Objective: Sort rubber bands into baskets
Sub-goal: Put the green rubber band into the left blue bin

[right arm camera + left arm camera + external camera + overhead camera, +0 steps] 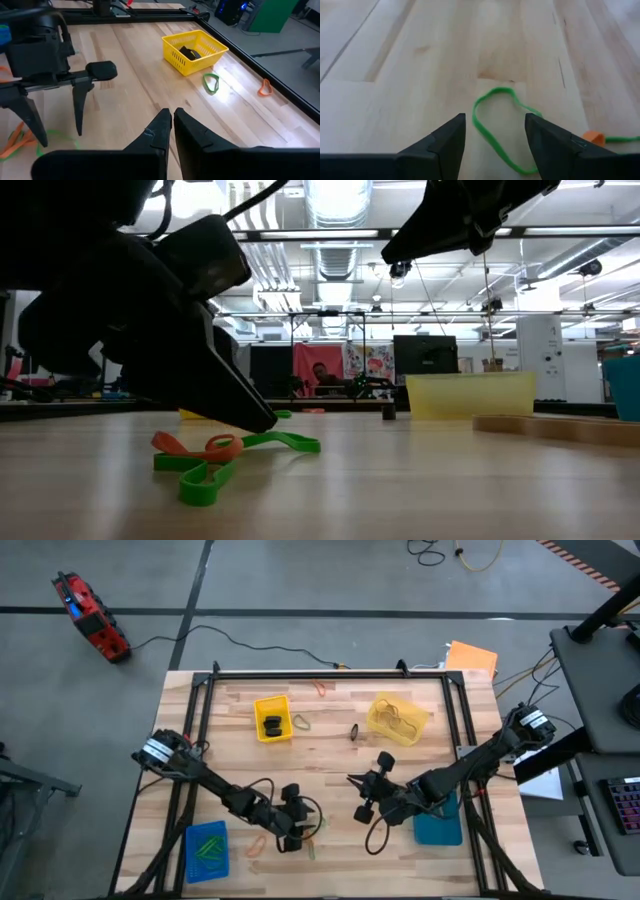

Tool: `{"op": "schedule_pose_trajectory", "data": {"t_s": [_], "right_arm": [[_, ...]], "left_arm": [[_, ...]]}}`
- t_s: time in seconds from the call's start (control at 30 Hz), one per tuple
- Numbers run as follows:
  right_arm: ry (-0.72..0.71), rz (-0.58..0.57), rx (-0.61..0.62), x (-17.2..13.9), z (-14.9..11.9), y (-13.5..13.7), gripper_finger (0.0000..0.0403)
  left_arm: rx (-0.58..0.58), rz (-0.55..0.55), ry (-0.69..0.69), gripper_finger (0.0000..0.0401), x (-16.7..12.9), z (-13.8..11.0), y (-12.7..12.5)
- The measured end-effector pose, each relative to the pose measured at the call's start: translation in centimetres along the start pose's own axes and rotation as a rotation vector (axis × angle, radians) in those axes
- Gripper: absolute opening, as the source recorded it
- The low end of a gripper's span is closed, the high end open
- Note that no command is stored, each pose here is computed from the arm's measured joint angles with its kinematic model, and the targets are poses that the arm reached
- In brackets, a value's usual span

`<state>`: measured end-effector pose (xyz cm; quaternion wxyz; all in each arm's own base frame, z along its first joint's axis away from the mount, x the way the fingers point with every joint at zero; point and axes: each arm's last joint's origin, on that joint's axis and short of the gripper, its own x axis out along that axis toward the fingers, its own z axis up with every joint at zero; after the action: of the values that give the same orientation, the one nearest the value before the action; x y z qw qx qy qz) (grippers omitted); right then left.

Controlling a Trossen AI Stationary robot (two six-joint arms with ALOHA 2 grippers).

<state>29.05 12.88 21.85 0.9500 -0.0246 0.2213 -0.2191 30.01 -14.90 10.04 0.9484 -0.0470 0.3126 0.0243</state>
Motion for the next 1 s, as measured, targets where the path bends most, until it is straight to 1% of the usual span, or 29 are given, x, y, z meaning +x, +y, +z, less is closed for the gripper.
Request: {"op": "schedule_pose_trajectory", "data": {"t_s": [0.17,0.33,0.43,0.57,0.6,0.8,1.0], "right_arm": [[0.000,0.000,0.002,0.0,0.0,0.0,0.0018],[0.000,0.000,0.002,0.0,0.0,0.0,0.0018],[0.001,0.000,0.009,0.0,0.0,0.0,0.0018],[0.001,0.000,0.008,0.0,0.0,0.0,0.0018],[0.001,0.000,0.008,0.0,0.0,0.0,0.0018],[0.001,0.000,0.008,0.0,0.0,0.0,0.0018],[0.002,0.000,0.007,0.0,-0.1,0.0,0.0018]], "left_arm": [[-0.011,0.013,0.005,0.0171,0.4,-0.1,0.4],[-0.022,0.032,0.019,0.0130,1.1,-0.7,0.7],[-0.022,0.024,0.019,0.0091,1.3,-0.8,0.7],[0.001,0.012,0.021,0.0017,1.2,-0.7,0.7],[0.009,0.009,0.022,0.0009,1.2,-0.7,0.6],[0.071,-0.002,0.028,0.0001,0.6,-0.2,0.7],[0.124,0.014,0.004,0.0000,-0.7,1.0,0.7]]}}
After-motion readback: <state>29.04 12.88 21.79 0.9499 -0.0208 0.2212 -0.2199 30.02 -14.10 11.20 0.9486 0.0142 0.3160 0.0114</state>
